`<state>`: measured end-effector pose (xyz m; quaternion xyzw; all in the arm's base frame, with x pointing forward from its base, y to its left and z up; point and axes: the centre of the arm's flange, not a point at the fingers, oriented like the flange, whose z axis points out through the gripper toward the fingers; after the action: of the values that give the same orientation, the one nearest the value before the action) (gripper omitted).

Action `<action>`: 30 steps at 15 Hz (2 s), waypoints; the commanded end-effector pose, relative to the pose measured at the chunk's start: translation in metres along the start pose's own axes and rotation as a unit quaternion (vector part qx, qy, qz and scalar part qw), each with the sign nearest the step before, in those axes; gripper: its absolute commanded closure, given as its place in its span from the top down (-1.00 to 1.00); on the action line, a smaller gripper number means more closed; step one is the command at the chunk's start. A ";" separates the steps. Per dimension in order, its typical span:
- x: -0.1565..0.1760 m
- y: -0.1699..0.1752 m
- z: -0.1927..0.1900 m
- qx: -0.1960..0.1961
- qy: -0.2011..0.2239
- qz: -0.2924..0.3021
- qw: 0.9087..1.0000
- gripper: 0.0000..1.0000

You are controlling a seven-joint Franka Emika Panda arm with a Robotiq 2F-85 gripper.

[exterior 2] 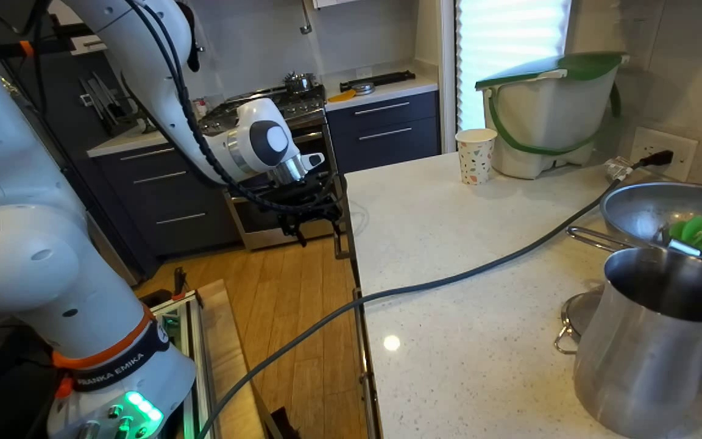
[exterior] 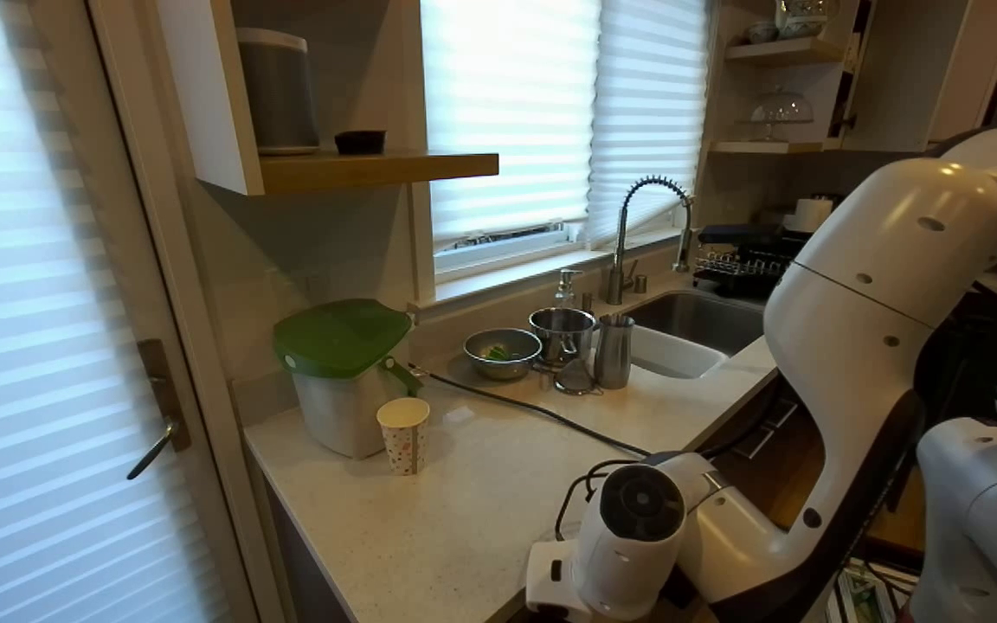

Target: Pull open the top left cabinet drawer

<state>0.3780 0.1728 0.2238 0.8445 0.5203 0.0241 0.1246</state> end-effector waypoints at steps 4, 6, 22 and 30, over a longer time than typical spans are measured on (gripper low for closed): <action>0.004 -0.002 0.025 -0.002 0.002 0.003 1.000 1.00; 0.007 -0.005 0.025 0.018 0.007 0.005 1.000 1.00; 0.032 -0.041 -0.029 0.226 -0.037 0.012 0.973 1.00; 0.041 -0.042 -0.063 0.224 -0.050 0.027 0.973 1.00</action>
<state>0.3465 0.2445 0.2483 0.8578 0.4916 -0.1395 -0.0561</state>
